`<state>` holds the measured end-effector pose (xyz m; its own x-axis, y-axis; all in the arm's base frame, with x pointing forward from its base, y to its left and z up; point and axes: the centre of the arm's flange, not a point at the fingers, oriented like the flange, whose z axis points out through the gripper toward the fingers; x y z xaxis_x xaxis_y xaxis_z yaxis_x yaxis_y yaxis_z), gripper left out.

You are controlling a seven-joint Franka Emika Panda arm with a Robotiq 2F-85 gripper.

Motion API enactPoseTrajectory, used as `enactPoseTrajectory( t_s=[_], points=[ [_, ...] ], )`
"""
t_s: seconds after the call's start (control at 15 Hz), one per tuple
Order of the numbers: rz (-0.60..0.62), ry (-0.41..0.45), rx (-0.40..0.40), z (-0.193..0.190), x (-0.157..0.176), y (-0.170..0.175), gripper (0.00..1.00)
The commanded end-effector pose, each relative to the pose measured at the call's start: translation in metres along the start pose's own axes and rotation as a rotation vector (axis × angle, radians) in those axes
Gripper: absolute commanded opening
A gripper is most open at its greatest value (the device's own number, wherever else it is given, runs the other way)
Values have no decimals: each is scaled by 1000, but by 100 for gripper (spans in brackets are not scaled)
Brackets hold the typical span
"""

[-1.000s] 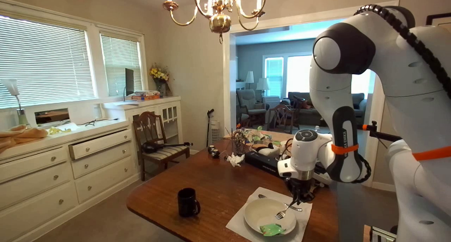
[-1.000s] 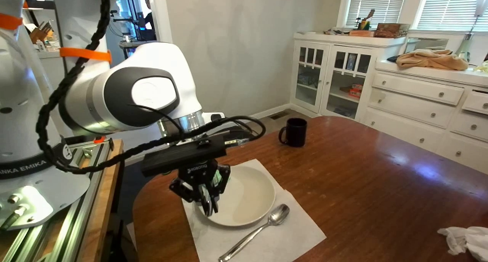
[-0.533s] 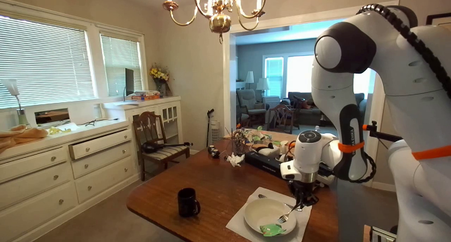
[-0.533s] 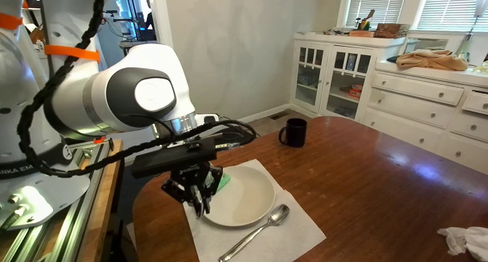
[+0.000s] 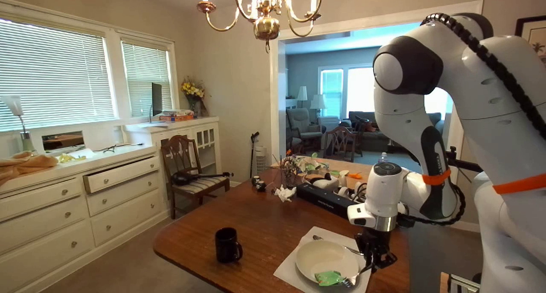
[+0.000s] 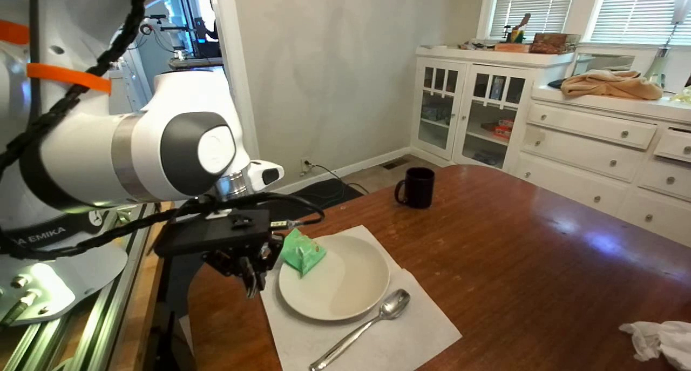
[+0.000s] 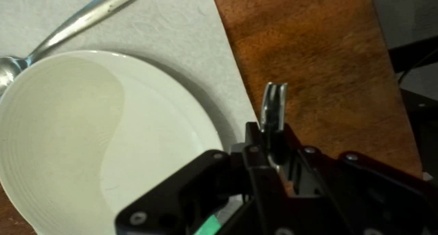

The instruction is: Pick up the folk from the plate and put it on the table

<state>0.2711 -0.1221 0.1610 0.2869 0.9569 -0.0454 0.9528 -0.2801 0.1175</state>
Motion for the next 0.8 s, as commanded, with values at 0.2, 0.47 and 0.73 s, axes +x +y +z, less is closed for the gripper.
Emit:
enactPoseTrajectory(
  t_s=[0.2,0.47,0.73],
  points=[
    [84,83,50,-44,4,-5,4],
    [143,64,46,-35,10,2,4],
    [164,29,46,-23,22,4,4]
  ],
)
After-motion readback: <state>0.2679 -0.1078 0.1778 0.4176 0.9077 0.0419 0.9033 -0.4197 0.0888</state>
